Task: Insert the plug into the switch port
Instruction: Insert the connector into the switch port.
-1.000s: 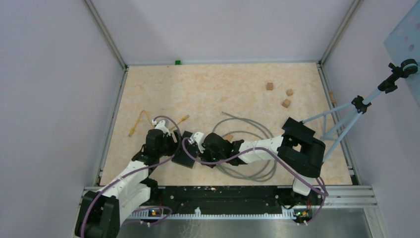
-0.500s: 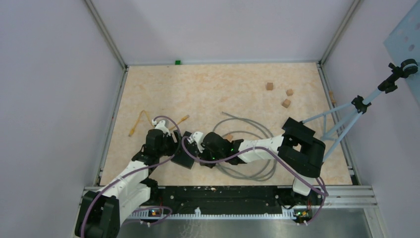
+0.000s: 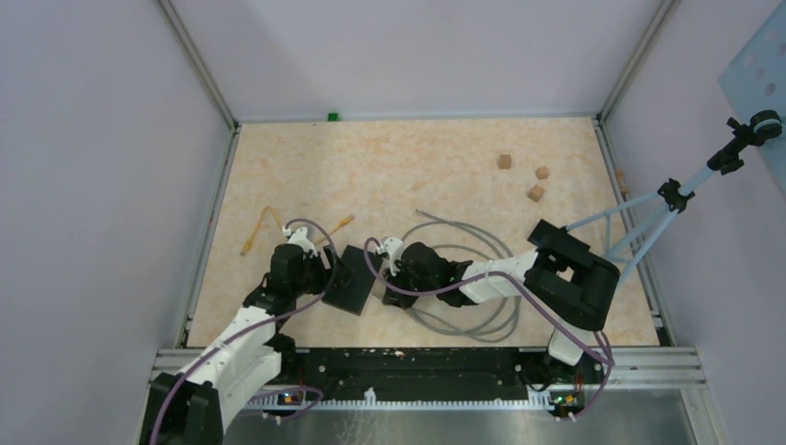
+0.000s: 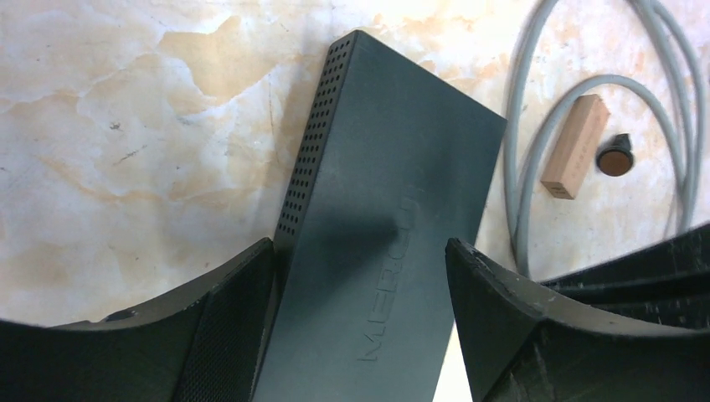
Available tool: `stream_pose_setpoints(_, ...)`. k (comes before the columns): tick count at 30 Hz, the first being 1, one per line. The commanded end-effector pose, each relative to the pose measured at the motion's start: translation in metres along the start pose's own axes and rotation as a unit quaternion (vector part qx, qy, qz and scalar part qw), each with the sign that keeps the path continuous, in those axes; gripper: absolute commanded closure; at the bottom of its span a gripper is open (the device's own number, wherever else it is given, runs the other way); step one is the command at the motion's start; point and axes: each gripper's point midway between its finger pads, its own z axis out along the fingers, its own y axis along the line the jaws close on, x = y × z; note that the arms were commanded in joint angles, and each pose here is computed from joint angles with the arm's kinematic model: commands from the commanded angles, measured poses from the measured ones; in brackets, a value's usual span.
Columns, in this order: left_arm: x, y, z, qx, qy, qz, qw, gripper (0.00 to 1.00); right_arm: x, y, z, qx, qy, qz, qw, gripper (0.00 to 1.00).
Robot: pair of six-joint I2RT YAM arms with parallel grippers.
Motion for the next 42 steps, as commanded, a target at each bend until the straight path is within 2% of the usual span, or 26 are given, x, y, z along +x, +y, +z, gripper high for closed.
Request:
stream_pose_setpoints(1,-0.026,-0.027,-0.014,0.041,-0.040,0.000,0.998,0.20,-0.039,0.009,-0.020,-0.030,-0.082,0.025,0.996,1.00)
stream_pose_setpoints(9,-0.078,-0.085,-0.060,0.141,-0.134,0.043,0.980,0.17,-0.057,0.020,-0.052,-0.054,-0.133,0.028,0.989,1.00)
stream_pose_setpoints(16,-0.094,-0.151,-0.121,0.290,-0.180,0.104,0.934,0.17,-0.110,0.046,-0.120,-0.085,-0.244,-0.001,0.966,1.00)
stream_pose_setpoints(19,-0.097,-0.179,-0.152,0.360,-0.196,0.134,0.902,0.17,-0.129,0.059,-0.150,-0.099,-0.284,-0.018,0.954,1.00)
stream_pose_setpoints(21,-0.090,-0.198,-0.173,0.418,-0.189,0.162,0.873,0.16,-0.139,0.069,-0.171,-0.111,-0.307,-0.031,0.945,1.00)
stream_pose_setpoints(25,-0.078,-0.228,-0.224,0.529,-0.206,0.229,0.791,0.13,-0.152,0.089,-0.209,-0.137,-0.346,-0.066,0.926,1.00)
stream_pose_setpoints(27,-0.073,-0.234,-0.241,0.551,-0.225,0.263,0.759,0.11,-0.155,0.099,-0.224,-0.155,-0.357,-0.088,0.917,1.00)
stream_pose_setpoints(31,-0.064,-0.236,-0.255,0.560,-0.257,0.340,0.711,0.11,-0.157,0.122,-0.247,-0.198,-0.367,-0.138,0.898,1.00)
stream_pose_setpoints(33,-0.054,-0.236,-0.265,0.569,-0.272,0.398,0.666,0.10,-0.157,0.133,-0.257,-0.220,-0.369,-0.163,0.888,1.00)
stream_pose_setpoints(34,-0.051,-0.236,-0.268,0.570,-0.278,0.414,0.653,0.10,-0.158,0.137,-0.261,-0.228,-0.369,-0.176,0.884,1.00)
stream_pose_setpoints(37,-0.055,-0.240,-0.271,0.556,-0.283,0.460,0.632,0.08,-0.159,0.148,-0.271,-0.242,-0.374,-0.224,0.867,1.00)
stream_pose_setpoints(40,-0.056,-0.243,-0.266,0.556,-0.255,0.499,0.614,0.10,-0.162,0.157,-0.282,-0.252,-0.388,-0.273,0.844,1.00)
stream_pose_setpoints(42,-0.055,-0.245,-0.266,0.562,-0.247,0.521,0.593,0.12,-0.164,0.163,-0.289,-0.260,-0.398,-0.299,0.827,1.00)
